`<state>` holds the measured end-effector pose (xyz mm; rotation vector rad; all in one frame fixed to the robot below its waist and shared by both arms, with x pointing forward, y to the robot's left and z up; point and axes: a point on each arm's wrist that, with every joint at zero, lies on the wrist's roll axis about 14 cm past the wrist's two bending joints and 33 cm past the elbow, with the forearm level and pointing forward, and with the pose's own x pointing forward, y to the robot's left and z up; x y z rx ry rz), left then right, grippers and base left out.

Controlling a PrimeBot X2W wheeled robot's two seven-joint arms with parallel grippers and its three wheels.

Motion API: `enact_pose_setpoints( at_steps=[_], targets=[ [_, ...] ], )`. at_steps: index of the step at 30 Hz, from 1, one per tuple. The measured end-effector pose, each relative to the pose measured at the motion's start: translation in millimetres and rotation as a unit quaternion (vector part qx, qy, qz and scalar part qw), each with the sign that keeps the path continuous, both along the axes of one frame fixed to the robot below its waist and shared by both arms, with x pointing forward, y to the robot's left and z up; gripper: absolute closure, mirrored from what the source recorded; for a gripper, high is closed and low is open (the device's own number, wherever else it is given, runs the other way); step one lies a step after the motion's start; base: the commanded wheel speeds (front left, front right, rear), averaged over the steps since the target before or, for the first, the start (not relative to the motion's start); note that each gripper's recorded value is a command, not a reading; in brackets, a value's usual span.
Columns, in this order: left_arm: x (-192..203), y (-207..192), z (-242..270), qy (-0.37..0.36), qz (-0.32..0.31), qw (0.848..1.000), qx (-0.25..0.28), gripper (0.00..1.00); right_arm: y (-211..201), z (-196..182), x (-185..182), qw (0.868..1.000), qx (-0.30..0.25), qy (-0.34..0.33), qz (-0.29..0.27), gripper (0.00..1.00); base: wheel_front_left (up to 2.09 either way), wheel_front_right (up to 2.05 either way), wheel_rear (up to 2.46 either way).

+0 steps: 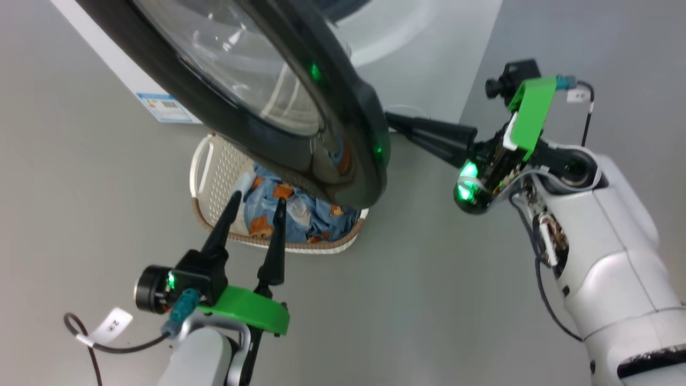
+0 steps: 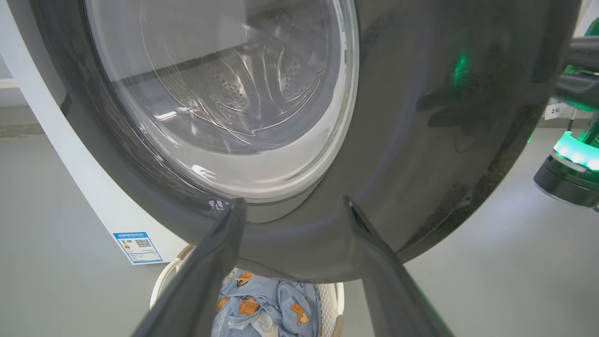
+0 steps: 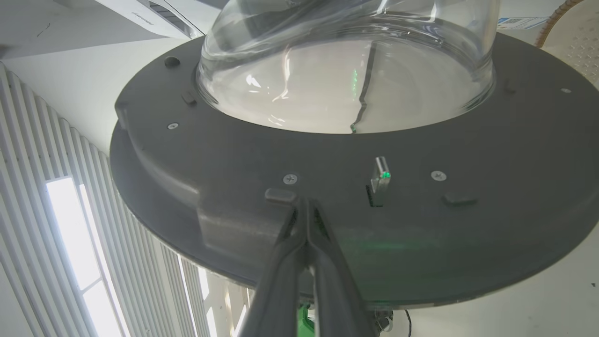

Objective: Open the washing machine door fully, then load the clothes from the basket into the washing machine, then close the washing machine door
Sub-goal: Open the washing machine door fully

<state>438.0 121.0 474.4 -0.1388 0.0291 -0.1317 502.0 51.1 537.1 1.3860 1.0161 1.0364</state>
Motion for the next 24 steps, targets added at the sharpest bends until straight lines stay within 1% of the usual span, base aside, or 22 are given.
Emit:
enact_pose_setpoints(
  at_steps=[7,14,24],
  targets=[
    [-20.6,0.5,7.2,-0.004,-0.002,1.0,-0.003,0.0,6.0,5.2,-26.7,1.0,-0.012,-0.002,0.002,1.0,0.0,0.0,0.0],
    [-36.6,3.5,13.1,-0.009,0.001,1.0,-0.004,0.0,13.5,11.4,-47.4,1.0,-0.01,-0.003,0.009,1.0,0.0,0.0,0.0],
    [-46.0,10.8,21.4,-0.019,0.01,1.0,-0.003,0.0,20.1,18.7,-55.1,1.0,-0.011,-0.008,0.007,1.0,0.0,0.0,0.0]
  ],
)
